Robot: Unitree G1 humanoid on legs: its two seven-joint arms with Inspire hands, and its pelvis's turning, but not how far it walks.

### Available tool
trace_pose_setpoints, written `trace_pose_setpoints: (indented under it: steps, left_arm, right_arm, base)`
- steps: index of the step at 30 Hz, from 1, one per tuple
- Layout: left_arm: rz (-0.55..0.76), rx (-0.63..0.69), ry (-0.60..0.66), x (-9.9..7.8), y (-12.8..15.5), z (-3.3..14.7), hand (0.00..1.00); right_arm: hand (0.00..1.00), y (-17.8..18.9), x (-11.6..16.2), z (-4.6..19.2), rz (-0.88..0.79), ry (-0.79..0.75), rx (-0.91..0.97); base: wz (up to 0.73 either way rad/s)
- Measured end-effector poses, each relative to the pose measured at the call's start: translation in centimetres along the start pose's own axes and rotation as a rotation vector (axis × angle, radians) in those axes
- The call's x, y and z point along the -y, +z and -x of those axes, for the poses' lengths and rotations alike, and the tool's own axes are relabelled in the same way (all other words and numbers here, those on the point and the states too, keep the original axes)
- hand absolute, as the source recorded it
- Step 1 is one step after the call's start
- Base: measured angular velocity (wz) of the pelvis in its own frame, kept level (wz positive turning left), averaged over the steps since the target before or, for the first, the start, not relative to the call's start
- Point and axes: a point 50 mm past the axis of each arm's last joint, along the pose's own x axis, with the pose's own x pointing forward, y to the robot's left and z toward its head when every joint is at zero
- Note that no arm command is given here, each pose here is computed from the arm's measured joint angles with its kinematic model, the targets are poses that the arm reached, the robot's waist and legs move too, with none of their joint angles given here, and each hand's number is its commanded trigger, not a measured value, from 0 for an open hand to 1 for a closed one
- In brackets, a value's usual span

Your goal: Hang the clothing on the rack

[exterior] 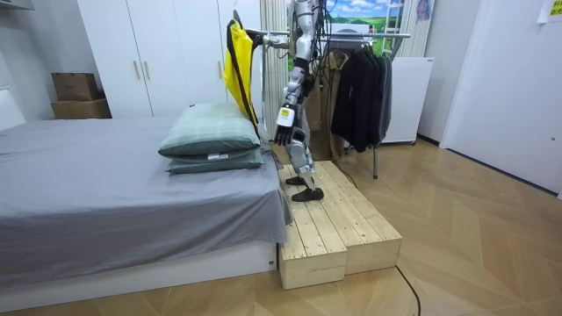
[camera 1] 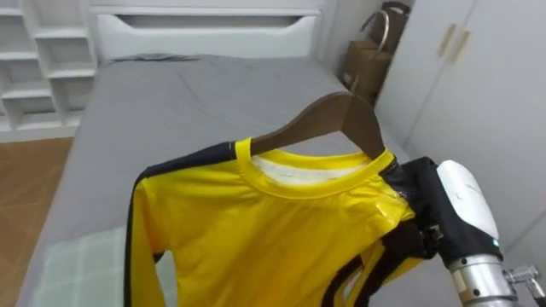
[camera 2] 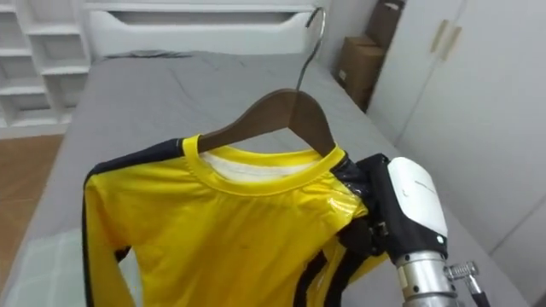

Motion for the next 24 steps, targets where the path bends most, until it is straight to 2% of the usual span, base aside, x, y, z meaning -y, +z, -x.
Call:
trace_pose_setpoints:
  steps: [2, 5, 8, 11, 13, 15, 19, 24]
  left_arm:
    - [0.002, -0.012, -0.008, 0.2, -0.2, 0.0, 0.00]
    - [0.010, 0.036, 0.000, -0.1, 1.6, -0.1, 0.00]
    - [0.020, 0.011, 0.000, -0.3, 1.2, -0.2, 0.00]
    - [0.000, 0.030, -0.001, -0.4, 2.0, -0.2, 0.00]
    - [-0.024, 0.084, -0.005, -0.5, 4.0, -0.3, 0.00]
    - [0.021, 0.102, -0.010, -0.6, 4.7, -0.3, 0.00]
    - [0.053, 0.027, -0.044, 0.4, 2.8, -0.3, 0.00]
    - [0.072, -0.002, -0.070, 1.0, 1.4, -0.2, 0.00]
  right_arm:
    - [1.00, 0.1, -0.8, -0.1, -0.016, 0.025, 0.001]
    - [1.00, -1.0, -1.2, -0.4, -0.015, 0.038, -0.065]
    - [1.00, -1.0, -1.4, -0.8, -0.009, 0.047, -0.073]
    - [1.00, -0.5, -1.3, -1.5, -0.008, 0.041, -0.052]
    - [1.00, -0.4, -1.1, -1.7, -0.014, 0.043, -0.047]
    - [1.00, 0.1, -1.0, -2.3, -0.017, 0.056, -0.024]
    - [1.00, 0.3, -1.3, -2.3, -0.011, 0.116, -0.019]
    - [1.00, 0.2, -1.5, -2.3, -0.010, 0.149, -0.031]
  base:
    - [-1.99]
    - [-1.92]
    - [-1.64]
    - [-0.77]
    - [-0.60]
    - [-0.96]
    - [-1.17]
    - [-0.63]
